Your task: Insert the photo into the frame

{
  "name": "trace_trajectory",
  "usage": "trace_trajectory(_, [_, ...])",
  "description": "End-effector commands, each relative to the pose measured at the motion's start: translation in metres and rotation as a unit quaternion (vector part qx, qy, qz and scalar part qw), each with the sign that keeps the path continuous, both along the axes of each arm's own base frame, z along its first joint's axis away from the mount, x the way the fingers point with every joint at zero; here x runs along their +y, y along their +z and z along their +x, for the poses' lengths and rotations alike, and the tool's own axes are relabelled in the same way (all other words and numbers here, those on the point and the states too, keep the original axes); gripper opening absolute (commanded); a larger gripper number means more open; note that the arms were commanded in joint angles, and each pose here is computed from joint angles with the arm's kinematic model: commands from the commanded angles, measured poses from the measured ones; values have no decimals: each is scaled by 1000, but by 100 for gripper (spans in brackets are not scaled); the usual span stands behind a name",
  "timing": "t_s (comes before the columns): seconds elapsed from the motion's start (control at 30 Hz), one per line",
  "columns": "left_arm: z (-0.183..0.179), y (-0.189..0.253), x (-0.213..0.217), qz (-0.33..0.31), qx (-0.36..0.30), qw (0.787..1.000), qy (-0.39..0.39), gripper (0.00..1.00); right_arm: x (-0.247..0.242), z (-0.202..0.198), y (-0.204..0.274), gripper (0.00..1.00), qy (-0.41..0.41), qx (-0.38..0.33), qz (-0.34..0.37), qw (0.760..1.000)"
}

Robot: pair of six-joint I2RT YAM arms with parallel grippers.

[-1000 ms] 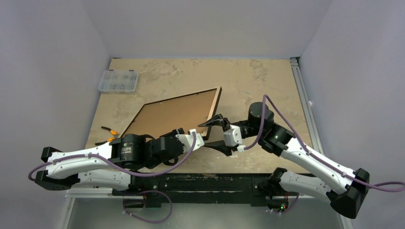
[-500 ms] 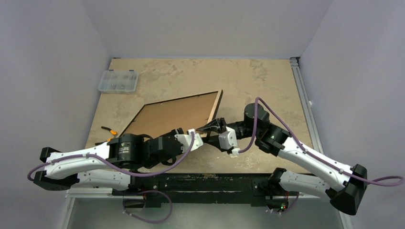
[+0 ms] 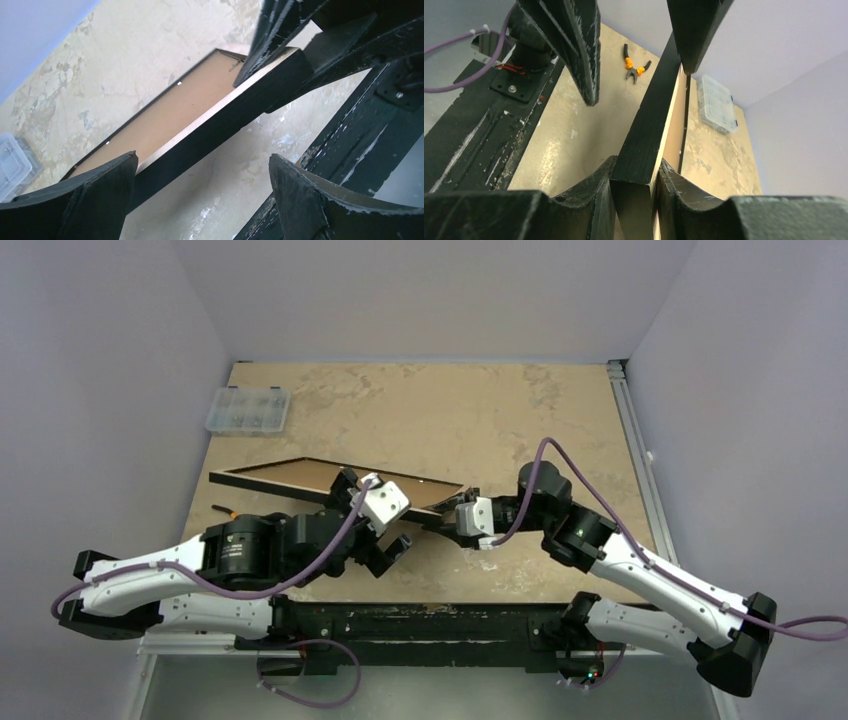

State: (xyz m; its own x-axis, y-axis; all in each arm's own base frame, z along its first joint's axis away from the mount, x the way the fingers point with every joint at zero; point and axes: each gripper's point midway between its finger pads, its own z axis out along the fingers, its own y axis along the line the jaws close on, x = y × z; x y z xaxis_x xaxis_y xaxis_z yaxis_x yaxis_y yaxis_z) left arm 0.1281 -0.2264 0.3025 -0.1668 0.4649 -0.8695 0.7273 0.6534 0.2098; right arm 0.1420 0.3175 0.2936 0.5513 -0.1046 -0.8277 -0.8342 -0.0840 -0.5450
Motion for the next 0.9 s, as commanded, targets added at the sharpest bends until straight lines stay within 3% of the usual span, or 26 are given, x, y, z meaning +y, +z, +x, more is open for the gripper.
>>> trace_trajectory(0.0, [2, 45, 4, -99, -12, 995, 17, 100, -18, 8, 45, 0, -80, 42, 76, 993])
trace_trajectory(0.23, [3, 70, 18, -178, -19, 983, 30, 100, -44, 20, 66, 0, -179, 127, 144, 965])
trace_trajectory(0.43, [2, 71, 26, -218, -10, 975, 38, 100, -56, 36, 52, 0, -259, 214, 137, 932])
trace_trajectory(0.87, [3, 19, 14, -192, 35, 978, 75, 100, -92, 87, 3, 0, -385, 384, 141, 827])
